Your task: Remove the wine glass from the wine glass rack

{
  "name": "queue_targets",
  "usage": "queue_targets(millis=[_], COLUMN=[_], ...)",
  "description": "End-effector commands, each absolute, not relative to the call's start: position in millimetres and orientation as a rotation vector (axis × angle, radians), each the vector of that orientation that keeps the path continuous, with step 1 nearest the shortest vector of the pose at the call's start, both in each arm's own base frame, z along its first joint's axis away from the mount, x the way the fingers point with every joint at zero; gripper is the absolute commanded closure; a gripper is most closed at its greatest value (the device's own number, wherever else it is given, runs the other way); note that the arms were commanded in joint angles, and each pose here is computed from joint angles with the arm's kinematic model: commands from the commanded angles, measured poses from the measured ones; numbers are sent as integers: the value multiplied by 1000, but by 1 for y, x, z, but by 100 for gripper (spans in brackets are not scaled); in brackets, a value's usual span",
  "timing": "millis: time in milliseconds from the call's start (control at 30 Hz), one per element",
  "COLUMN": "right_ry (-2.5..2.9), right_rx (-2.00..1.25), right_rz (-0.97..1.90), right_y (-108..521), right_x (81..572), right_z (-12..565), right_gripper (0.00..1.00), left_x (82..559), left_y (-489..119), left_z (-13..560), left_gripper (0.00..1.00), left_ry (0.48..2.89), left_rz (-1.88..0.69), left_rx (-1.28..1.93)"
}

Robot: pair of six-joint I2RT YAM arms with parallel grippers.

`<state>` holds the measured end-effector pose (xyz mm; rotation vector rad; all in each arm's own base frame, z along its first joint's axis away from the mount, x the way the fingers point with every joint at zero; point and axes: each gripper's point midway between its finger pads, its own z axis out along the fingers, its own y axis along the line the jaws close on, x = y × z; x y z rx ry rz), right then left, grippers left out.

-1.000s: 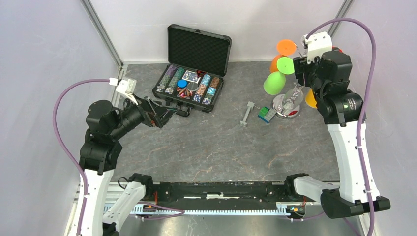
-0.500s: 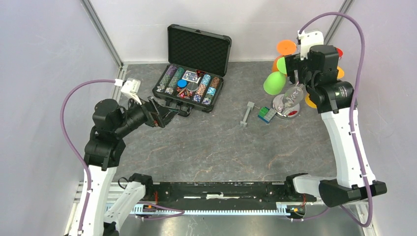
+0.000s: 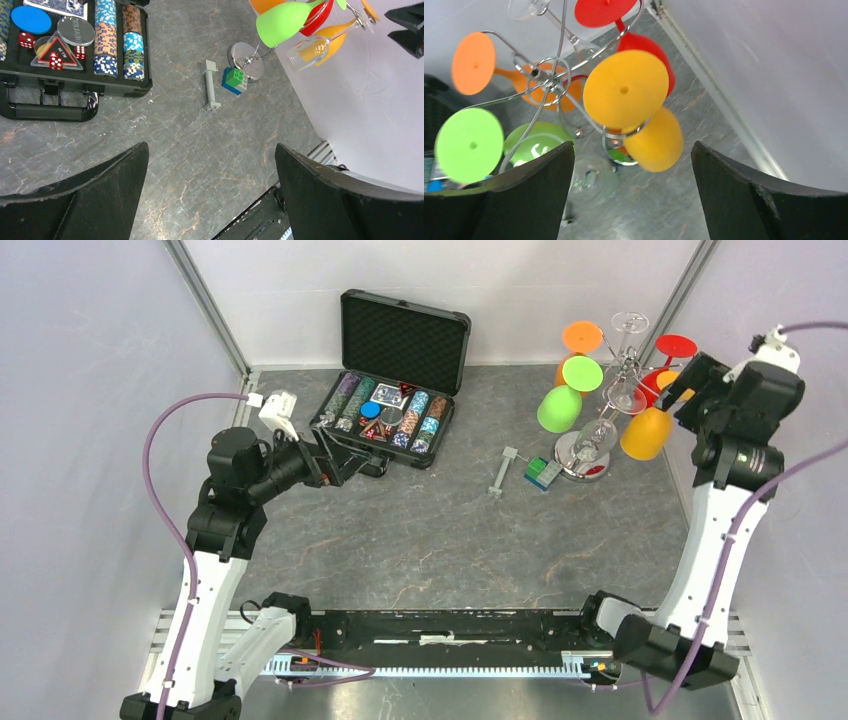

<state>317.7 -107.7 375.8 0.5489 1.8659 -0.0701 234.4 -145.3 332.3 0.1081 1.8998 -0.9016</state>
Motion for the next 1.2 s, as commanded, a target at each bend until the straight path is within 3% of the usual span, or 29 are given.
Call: queue_targets(millis=[0,367,700,967,1167], right_ry=[1694,1527,1402,1377,1376], right_rx=[568,696,725,779,853], right_rz=[216,618,724,777,814], right_y=[-73,-31,-31,-33,-37], right_x=[303,297,307,313,321], right_z=[411,385,377,372,358], right_gripper=[9,13,22,22,34], left_x=[241,239,239,245,237], left_y=[-145,-144,-154,-162,-174], left_z=[351,357,375,399,429], left_gripper=[0,0,0,0,0], left_ry=[1816,1794,1759,1710,1617], left_rz=[-891,-832,-905,-1015,-1161], left_rx=[111,143,136,52,54])
